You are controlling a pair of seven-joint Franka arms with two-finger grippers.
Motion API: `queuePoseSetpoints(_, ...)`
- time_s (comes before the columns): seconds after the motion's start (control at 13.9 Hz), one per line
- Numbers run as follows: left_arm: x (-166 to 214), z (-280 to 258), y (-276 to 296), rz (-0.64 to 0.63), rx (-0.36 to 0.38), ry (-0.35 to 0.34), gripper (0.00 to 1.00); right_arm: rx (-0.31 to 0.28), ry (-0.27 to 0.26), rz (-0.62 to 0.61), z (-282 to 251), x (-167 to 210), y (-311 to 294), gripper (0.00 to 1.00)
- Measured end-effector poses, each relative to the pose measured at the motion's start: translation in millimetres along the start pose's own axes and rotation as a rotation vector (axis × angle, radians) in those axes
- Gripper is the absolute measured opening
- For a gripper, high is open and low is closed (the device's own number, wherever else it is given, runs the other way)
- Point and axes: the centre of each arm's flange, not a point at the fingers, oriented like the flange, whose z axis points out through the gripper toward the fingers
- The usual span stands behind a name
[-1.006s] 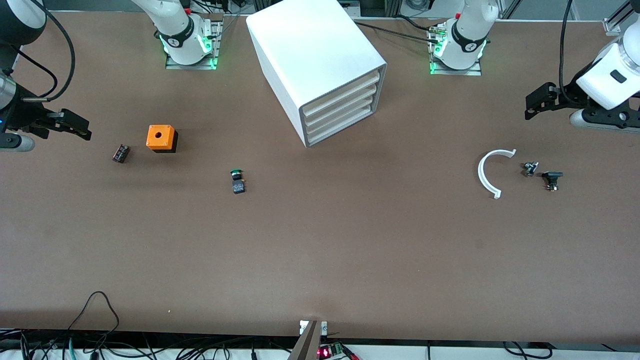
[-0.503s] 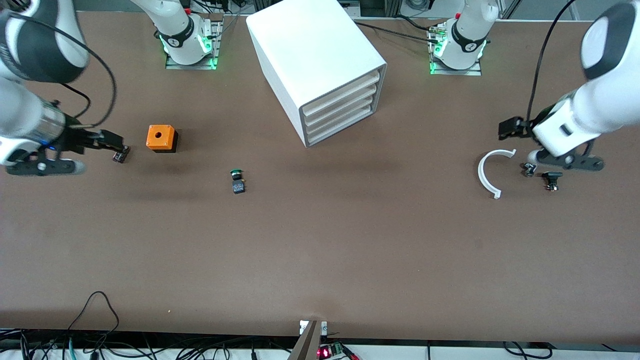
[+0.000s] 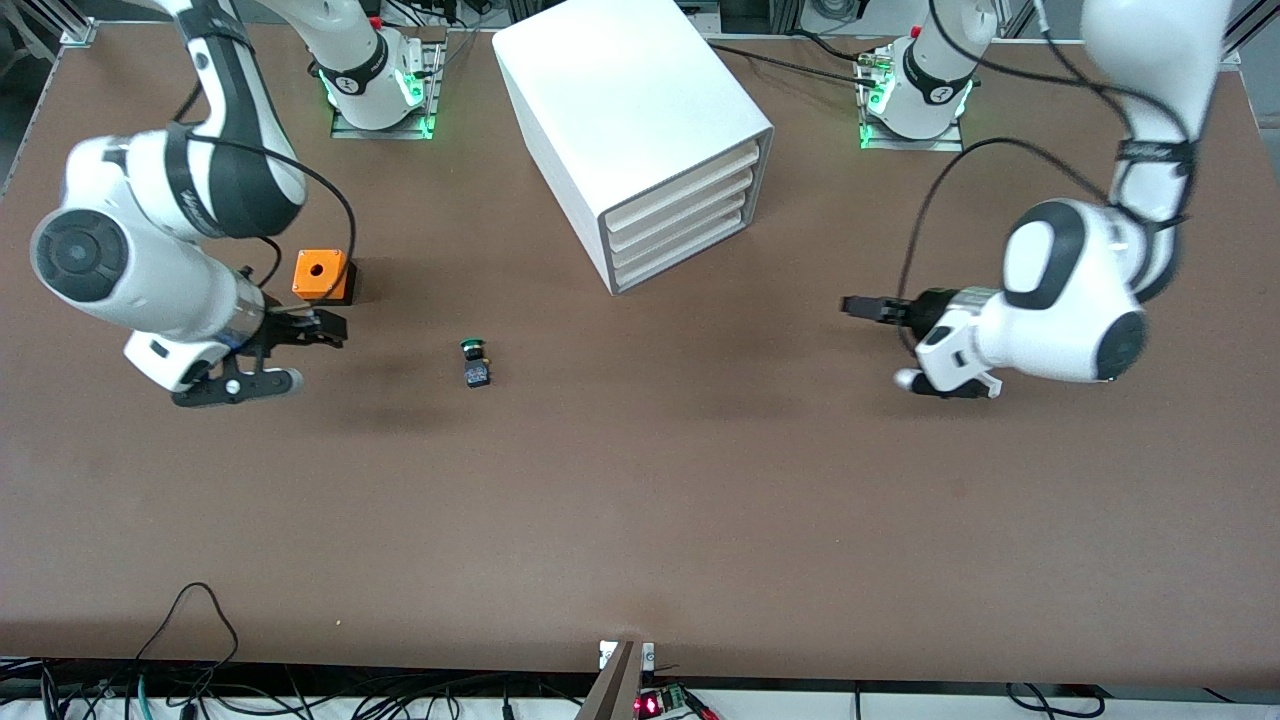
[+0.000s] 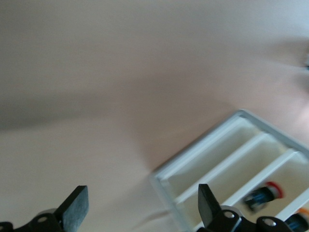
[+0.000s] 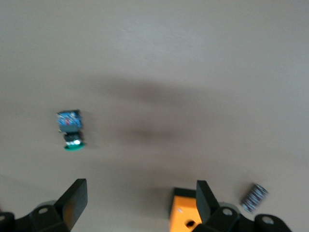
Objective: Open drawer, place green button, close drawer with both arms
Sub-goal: 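Reach the right gripper to the green button while the left gripper reaches the drawer, then pull the drawer open with the left gripper while the right gripper grasps the button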
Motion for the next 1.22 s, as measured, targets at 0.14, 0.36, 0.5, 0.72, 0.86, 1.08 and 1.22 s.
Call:
queuePoseSetpoints(0.14,1.9,65.1,20.7,-0.004,-0.119,-0.071,1.00,0.038,-0.016,-0.014,26.0,8.3,-19.3,1.00)
queuePoseSetpoints(0.36,-3.5,135.1,38.5,0.067,-0.250,-0.134,1.00,0.062,-0.034,-0.068,47.4,11.5,-55.8,1.00)
queuePoseSetpoints(0.5,-10.8,168.7,29.7,0.105,-0.316,-0.151,1.00,0.070,-0.036,-0.108,63.0,11.8,-80.5,1.00)
queuePoseSetpoints(0.72,-27.2,202.5,26.6,0.123,-0.353,-0.196,1.00,0.078,-0.017,-0.144,103.2,10.5,-104.2,1.00)
queuePoseSetpoints(0.86,-37.1,218.3,34.8,0.120,-0.363,-0.212,0.99,0.062,0.006,-0.160,127.8,6.8,-106.7,1.00)
queuePoseSetpoints(1.08,-51.0,245.5,43.1,0.095,-0.357,-0.190,0.98,0.033,0.021,-0.182,150.6,-1.2,-104.8,1.00)
queuePoseSetpoints(1.22,-57.9,258.3,44.1,0.087,-0.339,-0.180,0.91,0.035,0.019,-0.188,159.8,-4.0,-108.1,1.00)
